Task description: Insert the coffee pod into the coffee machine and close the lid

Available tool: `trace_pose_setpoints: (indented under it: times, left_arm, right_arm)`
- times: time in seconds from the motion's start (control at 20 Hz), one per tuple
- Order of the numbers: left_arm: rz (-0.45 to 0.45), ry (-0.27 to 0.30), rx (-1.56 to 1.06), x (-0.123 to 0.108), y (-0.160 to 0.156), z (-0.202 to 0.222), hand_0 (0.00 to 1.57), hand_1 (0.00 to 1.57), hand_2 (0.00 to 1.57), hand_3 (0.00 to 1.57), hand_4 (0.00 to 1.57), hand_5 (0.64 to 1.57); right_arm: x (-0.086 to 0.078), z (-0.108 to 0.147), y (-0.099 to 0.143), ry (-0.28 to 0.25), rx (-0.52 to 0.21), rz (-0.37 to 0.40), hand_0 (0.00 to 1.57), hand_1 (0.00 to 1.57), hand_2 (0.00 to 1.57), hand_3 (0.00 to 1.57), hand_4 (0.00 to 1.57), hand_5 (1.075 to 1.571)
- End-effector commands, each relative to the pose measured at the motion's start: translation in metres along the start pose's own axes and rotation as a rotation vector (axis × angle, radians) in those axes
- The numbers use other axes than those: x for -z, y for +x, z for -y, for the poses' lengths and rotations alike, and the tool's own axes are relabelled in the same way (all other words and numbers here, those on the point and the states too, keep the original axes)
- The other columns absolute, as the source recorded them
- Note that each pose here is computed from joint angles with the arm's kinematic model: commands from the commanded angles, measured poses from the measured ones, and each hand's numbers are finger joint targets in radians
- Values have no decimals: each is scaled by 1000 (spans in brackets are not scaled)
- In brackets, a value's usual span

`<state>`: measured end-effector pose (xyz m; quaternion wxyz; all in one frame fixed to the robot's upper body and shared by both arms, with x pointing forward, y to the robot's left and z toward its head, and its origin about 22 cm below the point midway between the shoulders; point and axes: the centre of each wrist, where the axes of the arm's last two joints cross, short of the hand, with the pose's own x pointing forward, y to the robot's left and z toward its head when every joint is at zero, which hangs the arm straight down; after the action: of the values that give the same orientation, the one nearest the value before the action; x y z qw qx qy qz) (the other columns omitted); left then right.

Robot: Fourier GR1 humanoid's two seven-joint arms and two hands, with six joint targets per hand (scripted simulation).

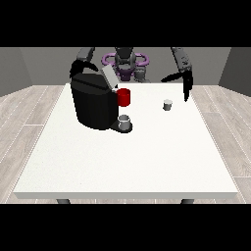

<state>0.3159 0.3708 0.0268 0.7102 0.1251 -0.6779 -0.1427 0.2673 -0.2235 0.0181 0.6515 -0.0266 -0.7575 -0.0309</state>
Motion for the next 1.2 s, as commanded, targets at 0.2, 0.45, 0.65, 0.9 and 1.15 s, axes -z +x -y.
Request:
trace_pose_setpoints:
  times: [0.2,0.45,0.65,0.9,1.15]
  left_arm:
    - [-73,-28,91,27,3,6,0,0,0,0,0,1571]
    - [-83,-88,188,28,-8,33,0,0,375,0,0,1571]
    - [-128,-56,203,32,-14,17,446,446,606,295,0,1571]
    - [-178,-69,306,31,-22,14,615,615,738,477,0,1571]
    - [-134,-75,434,29,-25,3,568,568,698,414,0,1571]
  right_arm:
    - [20,-12,3,-20,-52,-25,0,0,0,0,389,1571]
    - [27,-1,-5,-13,-70,-70,0,0,0,0,424,1571]
    - [15,-7,-19,-8,-86,-87,0,0,0,0,356,1571]
    - [22,-8,-13,-19,-58,-91,0,0,0,0,432,1571]
    - [18,-18,-19,-36,-66,-60,0,0,0,0,476,1571]
